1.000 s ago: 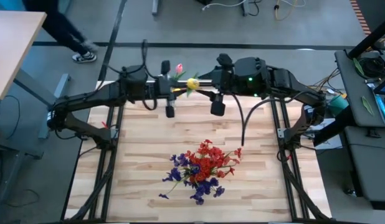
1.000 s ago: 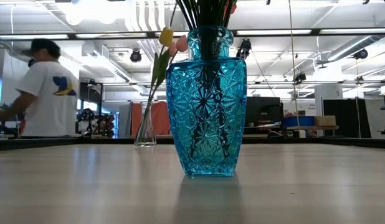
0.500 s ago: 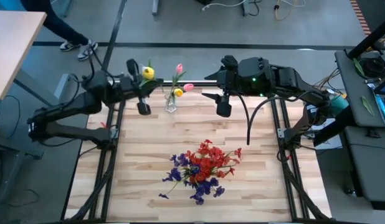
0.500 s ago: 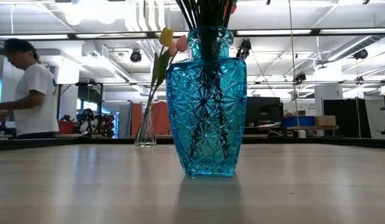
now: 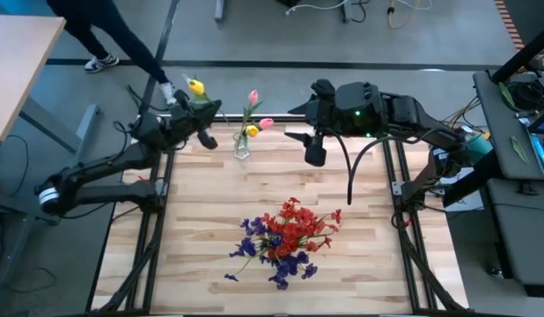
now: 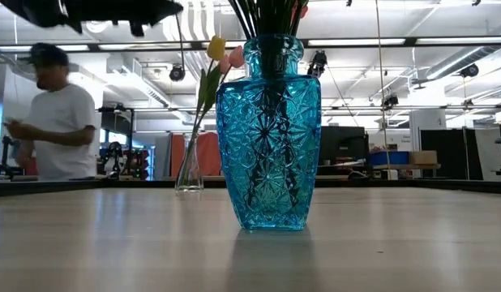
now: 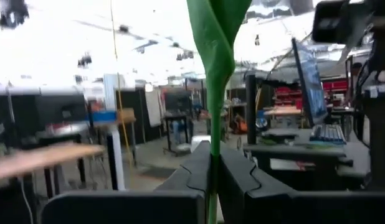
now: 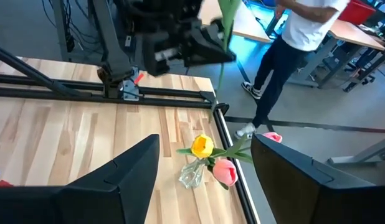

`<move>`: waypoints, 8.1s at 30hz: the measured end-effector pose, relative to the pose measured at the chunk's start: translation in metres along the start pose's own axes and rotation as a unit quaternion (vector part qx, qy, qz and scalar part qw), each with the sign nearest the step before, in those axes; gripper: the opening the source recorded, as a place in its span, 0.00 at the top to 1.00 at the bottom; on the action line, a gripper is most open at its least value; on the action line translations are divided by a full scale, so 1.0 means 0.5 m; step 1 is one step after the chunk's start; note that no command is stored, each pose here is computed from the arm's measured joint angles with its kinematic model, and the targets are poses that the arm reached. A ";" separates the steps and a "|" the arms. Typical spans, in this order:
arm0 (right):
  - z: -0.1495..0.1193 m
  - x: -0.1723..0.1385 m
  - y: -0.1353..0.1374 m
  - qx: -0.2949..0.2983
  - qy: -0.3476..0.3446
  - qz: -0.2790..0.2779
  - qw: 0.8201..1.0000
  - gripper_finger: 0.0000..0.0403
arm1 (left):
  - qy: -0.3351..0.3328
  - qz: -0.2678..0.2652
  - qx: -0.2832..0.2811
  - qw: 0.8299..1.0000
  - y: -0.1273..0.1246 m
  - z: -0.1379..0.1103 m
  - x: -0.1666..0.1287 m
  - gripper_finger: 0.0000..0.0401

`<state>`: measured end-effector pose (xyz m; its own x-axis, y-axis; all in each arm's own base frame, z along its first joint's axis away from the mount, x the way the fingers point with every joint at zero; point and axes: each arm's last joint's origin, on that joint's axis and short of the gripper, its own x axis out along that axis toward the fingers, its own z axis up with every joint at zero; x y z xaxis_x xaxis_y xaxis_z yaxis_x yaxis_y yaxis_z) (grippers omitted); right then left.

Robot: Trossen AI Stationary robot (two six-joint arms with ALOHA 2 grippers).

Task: Sort flowers into vase by color
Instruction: Put the yellow flower into the transparent vase

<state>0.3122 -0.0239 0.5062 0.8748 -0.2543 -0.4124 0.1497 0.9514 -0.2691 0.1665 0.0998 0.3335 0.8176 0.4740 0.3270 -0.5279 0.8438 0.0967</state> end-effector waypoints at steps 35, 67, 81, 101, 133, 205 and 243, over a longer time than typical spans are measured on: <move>-0.009 0.013 0.005 0.018 0.012 0.002 1.000 0.38 | 0.111 0.050 -0.044 0.992 0.027 -0.167 0.049 1.00; -0.008 0.013 0.005 0.030 0.012 0.001 0.999 0.37 | 0.151 0.056 -0.048 0.986 0.030 -0.203 0.056 0.97; -0.008 0.013 0.005 0.030 0.011 0.001 0.999 0.37 | 0.165 0.056 -0.055 0.983 0.030 -0.206 0.053 0.75; -0.009 0.014 0.005 0.036 0.012 0.002 0.999 0.37 | 0.150 -0.004 -0.039 0.988 0.051 -0.168 0.055 0.60; -0.032 0.043 0.016 0.090 0.044 0.002 0.995 0.37 | 0.208 -0.330 -0.200 0.899 0.345 -0.251 0.217 0.42; -0.038 0.050 0.019 0.105 0.052 0.005 0.993 0.39 | 0.218 -0.365 -0.223 0.877 0.295 -0.257 0.262 0.99; -0.039 0.051 0.020 0.100 0.053 0.007 0.994 0.39 | 0.179 -0.368 -0.103 0.907 0.240 -0.239 0.120 0.97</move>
<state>0.3270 -0.0242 0.4758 0.8255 -0.2471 -0.5075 0.2353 0.9679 -0.0885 0.1798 0.2595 0.2526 0.9729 -0.2154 -0.0848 0.2140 0.9765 -0.0251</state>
